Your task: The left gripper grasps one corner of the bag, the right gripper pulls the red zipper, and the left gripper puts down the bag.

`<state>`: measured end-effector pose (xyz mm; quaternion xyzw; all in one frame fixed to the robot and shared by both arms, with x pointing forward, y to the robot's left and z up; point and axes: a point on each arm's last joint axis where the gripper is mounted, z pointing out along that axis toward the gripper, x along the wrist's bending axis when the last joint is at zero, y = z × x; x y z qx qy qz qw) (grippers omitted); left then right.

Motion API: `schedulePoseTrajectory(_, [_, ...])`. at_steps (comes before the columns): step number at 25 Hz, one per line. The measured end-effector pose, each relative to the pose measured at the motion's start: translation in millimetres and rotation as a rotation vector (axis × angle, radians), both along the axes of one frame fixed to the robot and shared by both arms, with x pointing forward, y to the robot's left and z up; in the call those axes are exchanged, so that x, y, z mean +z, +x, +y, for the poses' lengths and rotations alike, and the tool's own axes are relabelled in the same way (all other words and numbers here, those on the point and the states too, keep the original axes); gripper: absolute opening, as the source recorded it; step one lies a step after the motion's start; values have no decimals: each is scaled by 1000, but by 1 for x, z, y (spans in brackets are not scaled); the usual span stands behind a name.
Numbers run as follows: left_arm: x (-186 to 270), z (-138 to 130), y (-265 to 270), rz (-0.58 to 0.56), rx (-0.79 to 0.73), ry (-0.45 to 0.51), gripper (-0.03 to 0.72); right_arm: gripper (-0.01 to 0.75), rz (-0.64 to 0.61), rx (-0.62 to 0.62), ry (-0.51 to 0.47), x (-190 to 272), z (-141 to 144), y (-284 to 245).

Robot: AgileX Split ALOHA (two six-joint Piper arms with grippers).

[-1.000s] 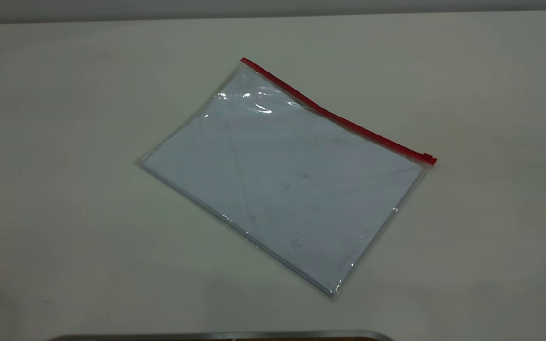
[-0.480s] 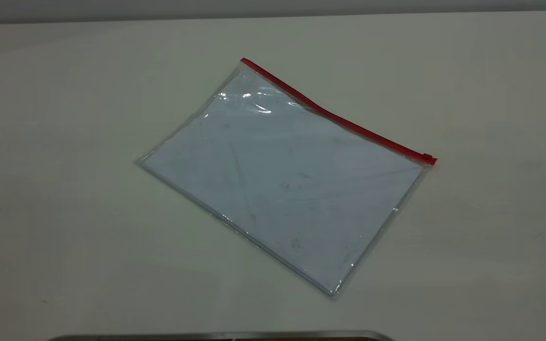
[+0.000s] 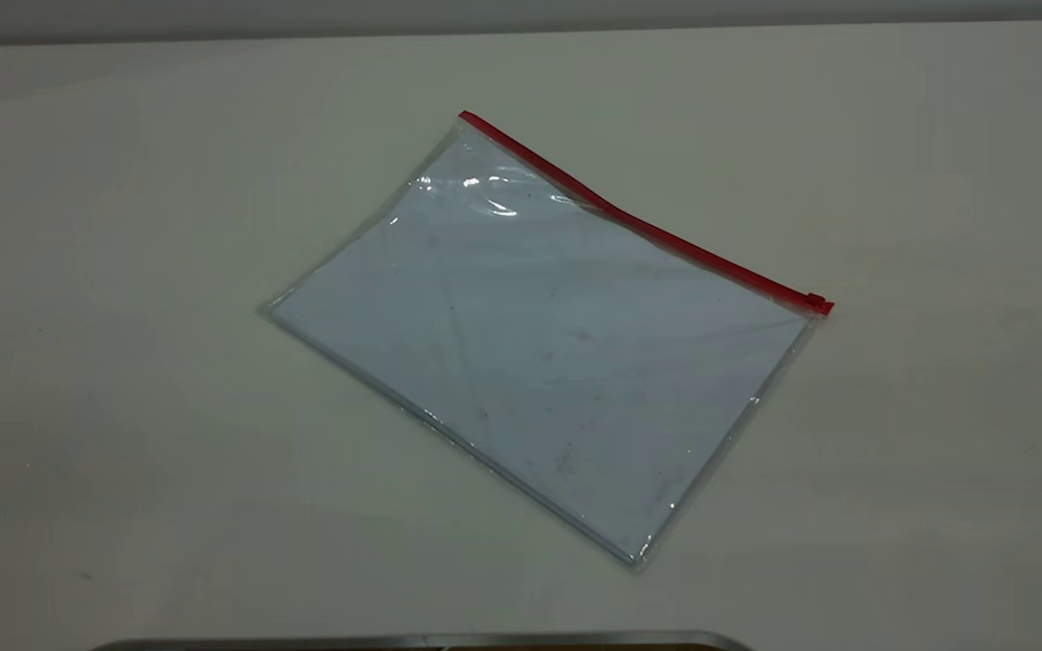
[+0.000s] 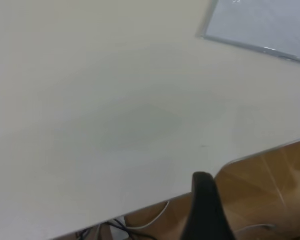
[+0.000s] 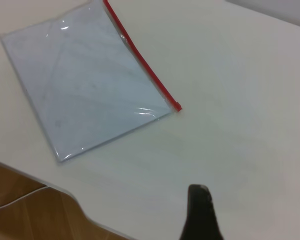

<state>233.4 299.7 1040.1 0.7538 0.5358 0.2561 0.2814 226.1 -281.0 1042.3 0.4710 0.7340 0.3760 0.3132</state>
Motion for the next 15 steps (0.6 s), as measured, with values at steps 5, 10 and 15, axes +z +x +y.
schedulePoseTrajectory(5, [-7,-4,2,15,-16,-32,590,576,0,7,13,0,1,0])
schedulePoseTrajectory(10, [-6,-4,3,10,-15,-33,590,576,2,10,20,0,2,0])
schedulePoseTrajectory(15, [-6,-4,3,11,-15,-33,590,576,2,10,20,0,2,0])
